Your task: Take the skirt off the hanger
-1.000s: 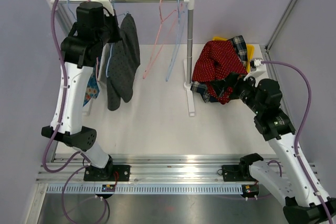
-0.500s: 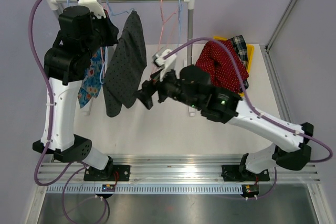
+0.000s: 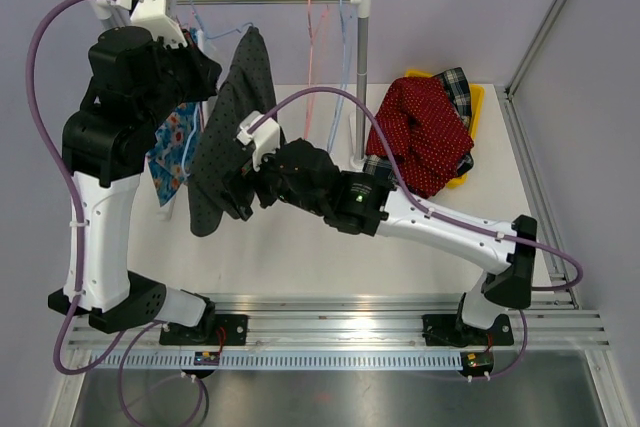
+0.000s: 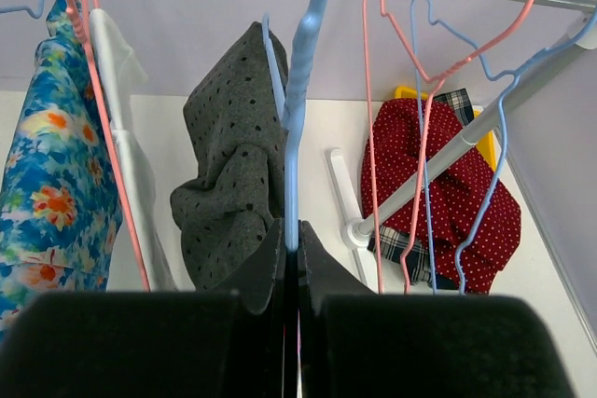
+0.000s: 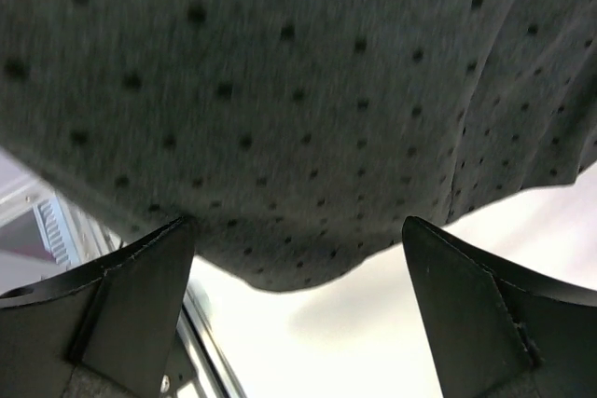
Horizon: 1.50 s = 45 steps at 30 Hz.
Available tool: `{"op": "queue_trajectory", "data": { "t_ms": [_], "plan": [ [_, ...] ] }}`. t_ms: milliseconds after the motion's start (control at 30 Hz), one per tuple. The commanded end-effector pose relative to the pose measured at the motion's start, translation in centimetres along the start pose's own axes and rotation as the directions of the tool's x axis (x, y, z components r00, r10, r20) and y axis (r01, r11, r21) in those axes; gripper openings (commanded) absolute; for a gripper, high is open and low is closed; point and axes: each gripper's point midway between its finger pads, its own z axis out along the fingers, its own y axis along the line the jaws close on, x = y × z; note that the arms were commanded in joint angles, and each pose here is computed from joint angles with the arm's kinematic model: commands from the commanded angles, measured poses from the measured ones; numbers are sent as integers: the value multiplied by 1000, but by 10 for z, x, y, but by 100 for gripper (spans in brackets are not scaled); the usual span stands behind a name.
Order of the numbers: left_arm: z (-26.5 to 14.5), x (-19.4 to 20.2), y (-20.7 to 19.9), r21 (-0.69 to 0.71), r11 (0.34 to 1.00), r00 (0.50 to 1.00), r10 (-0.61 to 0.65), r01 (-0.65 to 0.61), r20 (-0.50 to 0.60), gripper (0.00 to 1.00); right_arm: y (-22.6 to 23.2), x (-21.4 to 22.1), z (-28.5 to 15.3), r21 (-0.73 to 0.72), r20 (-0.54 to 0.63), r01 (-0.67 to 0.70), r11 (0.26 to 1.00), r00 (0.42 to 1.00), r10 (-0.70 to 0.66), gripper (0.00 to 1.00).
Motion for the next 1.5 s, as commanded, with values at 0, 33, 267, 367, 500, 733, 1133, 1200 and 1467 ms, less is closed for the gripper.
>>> {"op": "queue_trajectory", "data": {
  "t_ms": [0, 33, 267, 367, 500, 733, 1133, 1200, 1467],
  "plan": [
    [-16, -39, -20, 95, 995, 988, -46, 32, 150, 0, 3, -36, 13, 15, 103, -15, 1000, 995, 13, 99],
    [-15, -39, -20, 99, 994, 988, -51, 36, 149, 0, 3, -36, 16, 17, 103, -15, 1000, 995, 13, 100],
    [-21, -43, -27, 136, 989, 984, -80, 58, 161, 0, 15, -33, 36, -23, 99, -27, 999, 995, 29, 93],
    [-26, -44, -33, 173, 982, 982, -100, 72, 162, 0, 17, -37, 39, -30, 120, -19, 999, 993, 23, 67],
    [-37, -47, -44, 237, 968, 979, -123, 83, 161, 0, 17, -45, 43, -26, 159, 1, 1000, 987, 3, 27],
    [-58, -53, -42, 237, 971, 978, -89, 43, 187, 0, 16, -44, 50, -16, 168, 42, 999, 985, -38, 0],
    [-45, -55, -15, 86, 996, 975, -2, -17, 221, 0, 55, -5, -9, -70, 113, -26, 997, 993, 34, 99],
    [-43, -55, -16, 90, 996, 974, -14, -6, 225, 0, 59, -4, -12, -68, 112, -27, 997, 993, 35, 99],
    [-45, -55, -21, 121, 993, 974, -34, 7, 223, 0, 66, -9, 1, -24, 125, 15, 1000, 992, -12, 99]
  ]
}}
